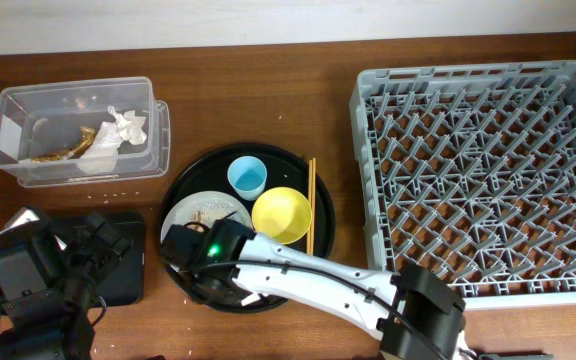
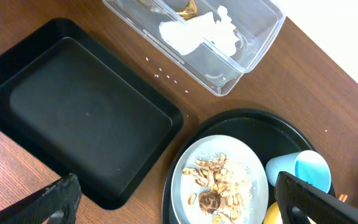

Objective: Sort waste into correct bins and load items into the dishwasher rack
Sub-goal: 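Reach the right gripper to the pink cup and grasp its rim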

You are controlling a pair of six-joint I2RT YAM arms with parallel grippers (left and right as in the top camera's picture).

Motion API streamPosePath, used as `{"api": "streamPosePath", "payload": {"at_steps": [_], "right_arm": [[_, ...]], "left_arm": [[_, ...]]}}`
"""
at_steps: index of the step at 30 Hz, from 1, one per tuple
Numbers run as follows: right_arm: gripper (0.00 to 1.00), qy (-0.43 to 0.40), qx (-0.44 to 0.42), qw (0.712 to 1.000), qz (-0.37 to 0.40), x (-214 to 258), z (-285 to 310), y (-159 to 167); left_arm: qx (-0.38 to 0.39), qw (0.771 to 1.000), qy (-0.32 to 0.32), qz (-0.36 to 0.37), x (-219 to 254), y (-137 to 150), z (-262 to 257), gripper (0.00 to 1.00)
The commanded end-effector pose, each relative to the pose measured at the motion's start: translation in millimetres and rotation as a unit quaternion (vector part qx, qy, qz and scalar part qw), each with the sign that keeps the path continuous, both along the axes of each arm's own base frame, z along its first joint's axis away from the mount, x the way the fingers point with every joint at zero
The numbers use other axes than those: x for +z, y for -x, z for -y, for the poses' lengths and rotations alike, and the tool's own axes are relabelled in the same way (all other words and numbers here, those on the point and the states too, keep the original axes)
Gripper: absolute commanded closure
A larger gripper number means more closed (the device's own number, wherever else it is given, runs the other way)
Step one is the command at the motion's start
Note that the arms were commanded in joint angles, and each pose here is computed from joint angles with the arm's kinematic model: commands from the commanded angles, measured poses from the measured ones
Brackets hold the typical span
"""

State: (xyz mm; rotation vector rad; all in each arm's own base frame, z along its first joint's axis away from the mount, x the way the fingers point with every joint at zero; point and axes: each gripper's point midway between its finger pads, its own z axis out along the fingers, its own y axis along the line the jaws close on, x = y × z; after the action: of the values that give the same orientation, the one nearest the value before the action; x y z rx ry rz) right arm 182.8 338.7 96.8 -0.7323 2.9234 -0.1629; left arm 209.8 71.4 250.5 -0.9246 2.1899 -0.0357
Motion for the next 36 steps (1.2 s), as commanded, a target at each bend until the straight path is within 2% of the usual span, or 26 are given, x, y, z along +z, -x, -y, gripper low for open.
{"api": "streamPosePath", "payload": {"at_steps": [1,5,7,17,25,27,31,33,35,36], "right_arm": [[0.49,-0.065,0.024,0.997,-0.028,12.6,-29.2,19.3],[0.46,-0.067,0.013,0.997,-0.02,-13.7,-37.4,27.1],[0.46,-0.041,-0.006,0.999,0.028,-16.6,-26.2,13.8],[0.46,0.007,-0.045,0.992,0.115,-22.1,-3.4,-11.8],[0.46,0.081,-0.051,0.985,0.142,-13.6,34.3,-26.2],[0.5,0.104,-0.077,0.983,0.128,-10.6,56.6,-38.0],[0.51,0.089,-0.14,0.98,0.112,15.2,91.1,-61.6],[0.5,0.065,-0.143,0.981,0.111,33.8,99.9,-68.3],[0.5,0.002,-0.13,0.987,0.096,62.0,95.6,-61.2],[0.5,-0.041,-0.098,0.991,0.078,76.5,86.9,-51.5]], "left_arm": [[-0.003,1.0,0.0,0.002,0.8,-0.5,0.6,0.01],[-0.003,1.0,0.0,0.002,0.8,-0.5,0.6,0.01],[-0.003,1.0,0.0,0.002,0.8,-0.5,0.6,0.01],[-0.003,1.0,0.0,0.002,0.8,-0.5,0.6,0.01],[-0.003,1.0,0.0,0.002,0.8,-0.5,0.6,0.01],[-0.003,1.0,0.0,0.002,0.8,-0.5,0.6,0.01],[-0.003,1.0,0.0,0.002,0.8,-0.5,0.6,0.01],[-0.003,1.0,0.0,0.002,0.8,-0.5,0.6,0.01],[-0.003,1.0,0.0,0.002,0.8,-0.5,0.6,0.01],[-0.003,1.0,0.0,0.002,0.8,-0.5,0.6,0.01]]}}
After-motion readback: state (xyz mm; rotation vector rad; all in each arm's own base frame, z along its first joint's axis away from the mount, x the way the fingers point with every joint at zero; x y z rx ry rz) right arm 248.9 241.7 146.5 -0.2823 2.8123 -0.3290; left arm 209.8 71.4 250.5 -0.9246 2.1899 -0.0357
